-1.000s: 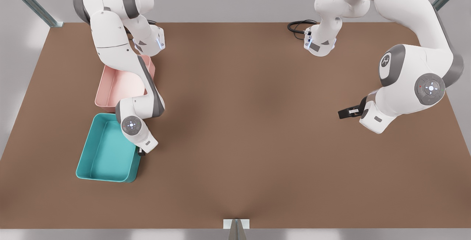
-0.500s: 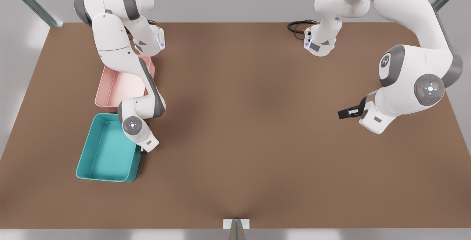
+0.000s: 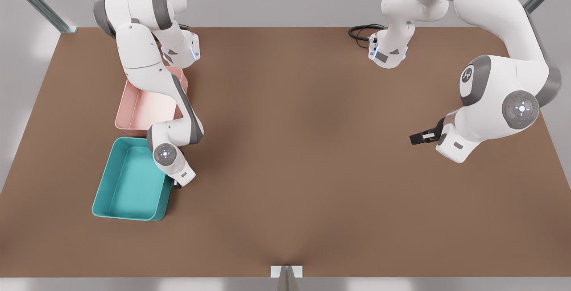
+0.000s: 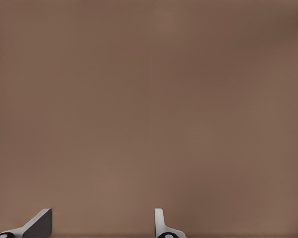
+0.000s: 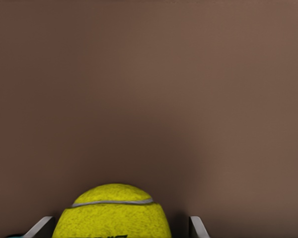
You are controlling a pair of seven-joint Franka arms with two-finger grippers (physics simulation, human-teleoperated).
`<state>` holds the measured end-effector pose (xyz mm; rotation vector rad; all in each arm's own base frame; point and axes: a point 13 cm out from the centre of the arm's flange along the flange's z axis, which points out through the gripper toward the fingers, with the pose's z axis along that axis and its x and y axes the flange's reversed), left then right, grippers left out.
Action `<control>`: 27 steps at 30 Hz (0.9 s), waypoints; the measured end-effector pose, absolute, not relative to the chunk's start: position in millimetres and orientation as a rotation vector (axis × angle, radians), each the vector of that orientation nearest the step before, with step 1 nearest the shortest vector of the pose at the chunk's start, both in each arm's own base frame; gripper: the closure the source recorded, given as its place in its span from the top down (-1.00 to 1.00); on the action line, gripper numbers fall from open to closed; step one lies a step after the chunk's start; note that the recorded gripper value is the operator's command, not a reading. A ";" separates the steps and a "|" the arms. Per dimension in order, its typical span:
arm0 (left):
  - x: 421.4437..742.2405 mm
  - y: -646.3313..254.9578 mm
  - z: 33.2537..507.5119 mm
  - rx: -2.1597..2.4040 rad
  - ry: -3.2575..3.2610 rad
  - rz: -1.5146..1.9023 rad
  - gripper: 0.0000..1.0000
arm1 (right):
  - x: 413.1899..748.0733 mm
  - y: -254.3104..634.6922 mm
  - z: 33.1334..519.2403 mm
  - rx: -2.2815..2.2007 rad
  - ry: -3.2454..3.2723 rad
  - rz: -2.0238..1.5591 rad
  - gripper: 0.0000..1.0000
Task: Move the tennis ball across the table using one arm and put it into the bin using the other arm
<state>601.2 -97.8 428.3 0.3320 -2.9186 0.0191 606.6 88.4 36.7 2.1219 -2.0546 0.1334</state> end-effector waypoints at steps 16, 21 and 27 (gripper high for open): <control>601.7 -97.8 425.5 0.335 -2.914 0.017 1.00 | 614.5 129.1 71.9 2.126 -2.165 0.071 0.28; 601.6 -97.0 425.5 0.337 -2.913 0.017 1.00 | 636.2 113.4 139.3 2.069 -2.294 0.032 0.30; 601.3 -97.7 424.1 0.335 -2.910 0.015 1.00 | 633.0 23.8 159.7 1.868 -2.384 -0.017 0.31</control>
